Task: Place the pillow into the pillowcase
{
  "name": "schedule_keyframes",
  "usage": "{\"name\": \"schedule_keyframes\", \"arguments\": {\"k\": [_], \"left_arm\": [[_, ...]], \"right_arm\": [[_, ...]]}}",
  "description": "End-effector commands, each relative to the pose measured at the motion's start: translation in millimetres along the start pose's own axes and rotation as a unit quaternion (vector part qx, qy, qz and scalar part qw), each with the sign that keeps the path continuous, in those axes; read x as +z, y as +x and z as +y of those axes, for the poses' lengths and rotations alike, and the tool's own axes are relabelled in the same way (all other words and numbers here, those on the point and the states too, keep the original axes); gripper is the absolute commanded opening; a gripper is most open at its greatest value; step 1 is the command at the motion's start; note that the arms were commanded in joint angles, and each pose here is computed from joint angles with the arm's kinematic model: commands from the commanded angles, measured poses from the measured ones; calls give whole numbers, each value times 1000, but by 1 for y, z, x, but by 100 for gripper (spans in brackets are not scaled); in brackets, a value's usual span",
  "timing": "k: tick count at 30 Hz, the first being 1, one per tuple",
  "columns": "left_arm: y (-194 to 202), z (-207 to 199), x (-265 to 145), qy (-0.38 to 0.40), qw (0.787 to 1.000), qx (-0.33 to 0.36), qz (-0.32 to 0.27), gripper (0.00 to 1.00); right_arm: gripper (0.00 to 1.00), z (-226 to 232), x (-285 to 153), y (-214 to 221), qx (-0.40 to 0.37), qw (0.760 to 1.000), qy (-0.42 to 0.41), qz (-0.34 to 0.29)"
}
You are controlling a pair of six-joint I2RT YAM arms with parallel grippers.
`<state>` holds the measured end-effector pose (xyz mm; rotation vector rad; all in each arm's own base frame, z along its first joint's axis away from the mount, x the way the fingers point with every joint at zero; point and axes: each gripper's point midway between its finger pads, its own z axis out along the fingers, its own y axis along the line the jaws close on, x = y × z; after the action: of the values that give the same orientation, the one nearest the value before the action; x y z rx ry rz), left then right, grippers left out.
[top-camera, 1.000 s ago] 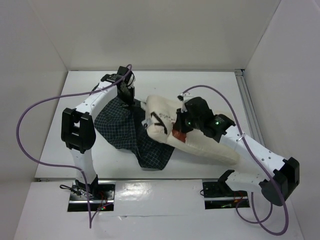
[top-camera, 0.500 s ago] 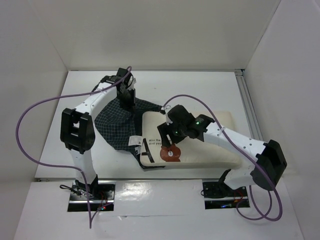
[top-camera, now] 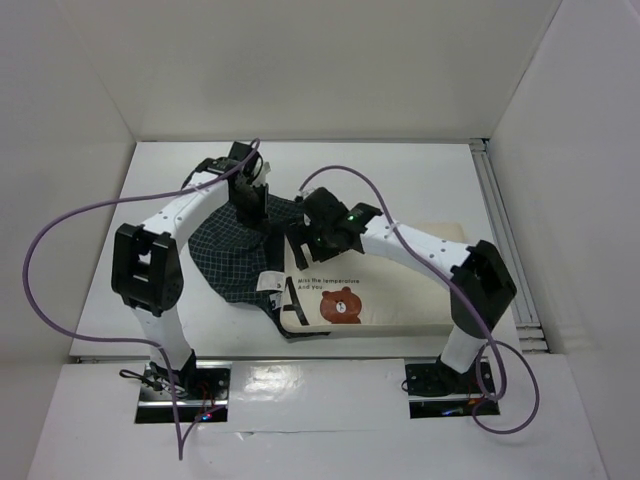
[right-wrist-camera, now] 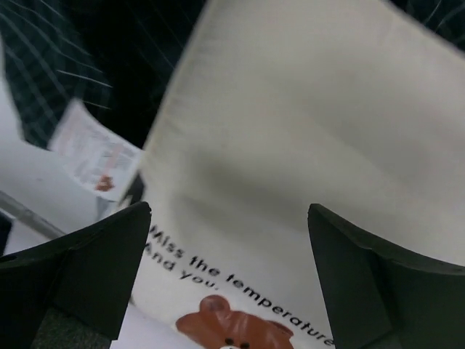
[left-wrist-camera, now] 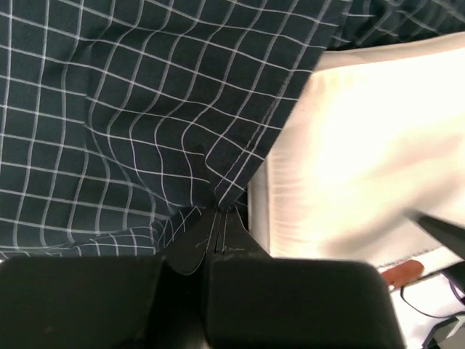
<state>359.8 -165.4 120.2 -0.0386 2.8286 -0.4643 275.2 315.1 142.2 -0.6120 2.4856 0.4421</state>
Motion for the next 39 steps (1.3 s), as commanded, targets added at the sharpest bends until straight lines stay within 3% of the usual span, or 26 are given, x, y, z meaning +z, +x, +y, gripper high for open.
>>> {"name": "schedule_keyframes", "arguments": {"k": [1,7,19,35,39], "left_arm": [[-8,-17,-23,42,999,12,-31,0],[-7,-29,-33,75,996,19,-38,0],[0,-30,-54,76,995,41,-46,0],[10,-11,-61,33,996,67,-45,0],[17,-7,-57,29,997,63,-32,0]], "right_arm": [[92,7,26,14,51,999,-8,0],[0,13,46,18,70,997,-26,1],[0,29,16,-49,67,996,-29,-57],[0,-53,14,-107,149,983,22,-108],[0,-74,34,-108,193,976,24,-102]]}}
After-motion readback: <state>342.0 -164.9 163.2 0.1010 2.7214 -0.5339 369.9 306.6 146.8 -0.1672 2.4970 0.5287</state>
